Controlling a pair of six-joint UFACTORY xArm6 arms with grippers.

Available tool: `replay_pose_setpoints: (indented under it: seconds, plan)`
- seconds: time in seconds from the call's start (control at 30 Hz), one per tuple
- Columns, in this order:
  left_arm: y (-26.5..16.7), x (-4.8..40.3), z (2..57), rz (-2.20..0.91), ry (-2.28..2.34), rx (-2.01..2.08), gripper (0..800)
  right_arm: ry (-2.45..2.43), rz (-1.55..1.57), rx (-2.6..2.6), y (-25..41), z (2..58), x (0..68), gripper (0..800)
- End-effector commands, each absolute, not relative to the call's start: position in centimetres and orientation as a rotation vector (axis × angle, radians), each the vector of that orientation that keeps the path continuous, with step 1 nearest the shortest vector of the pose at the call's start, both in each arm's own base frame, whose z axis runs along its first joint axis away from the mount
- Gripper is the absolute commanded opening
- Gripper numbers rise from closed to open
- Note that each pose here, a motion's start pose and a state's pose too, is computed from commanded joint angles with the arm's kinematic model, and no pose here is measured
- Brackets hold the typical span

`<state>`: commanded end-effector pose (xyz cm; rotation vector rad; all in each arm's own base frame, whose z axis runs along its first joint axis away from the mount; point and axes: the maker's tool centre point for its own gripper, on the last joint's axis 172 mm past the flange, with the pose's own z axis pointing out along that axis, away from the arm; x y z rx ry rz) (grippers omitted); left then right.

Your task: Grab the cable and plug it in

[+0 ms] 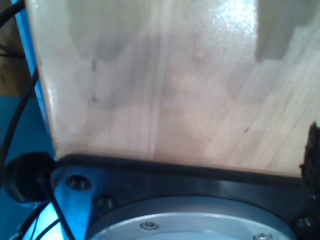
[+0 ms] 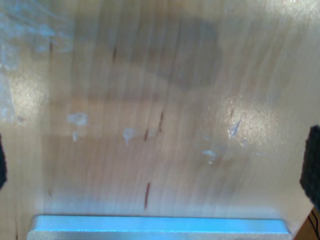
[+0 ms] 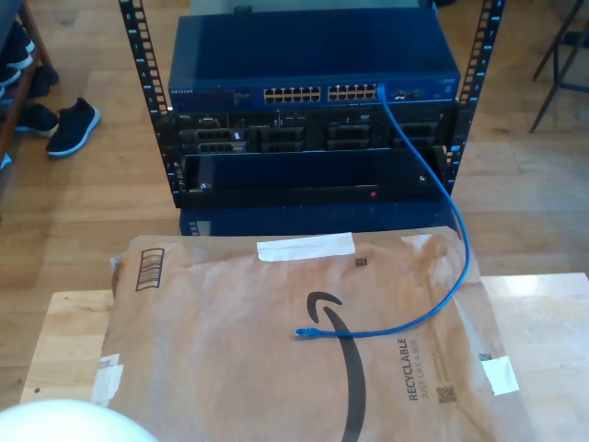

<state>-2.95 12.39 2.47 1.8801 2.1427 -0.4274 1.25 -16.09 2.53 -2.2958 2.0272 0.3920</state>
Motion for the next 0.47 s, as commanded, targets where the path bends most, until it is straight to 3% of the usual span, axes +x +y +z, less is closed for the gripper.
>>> replay_pose_setpoints:
  seconds: [0.47]
  plan:
    - [12.39, -2.95, 2.47, -0.427, 2.143, 1.880, 800, 2.025, 0.392, -2.297, -16.09, 2.53, 1.25, 798]
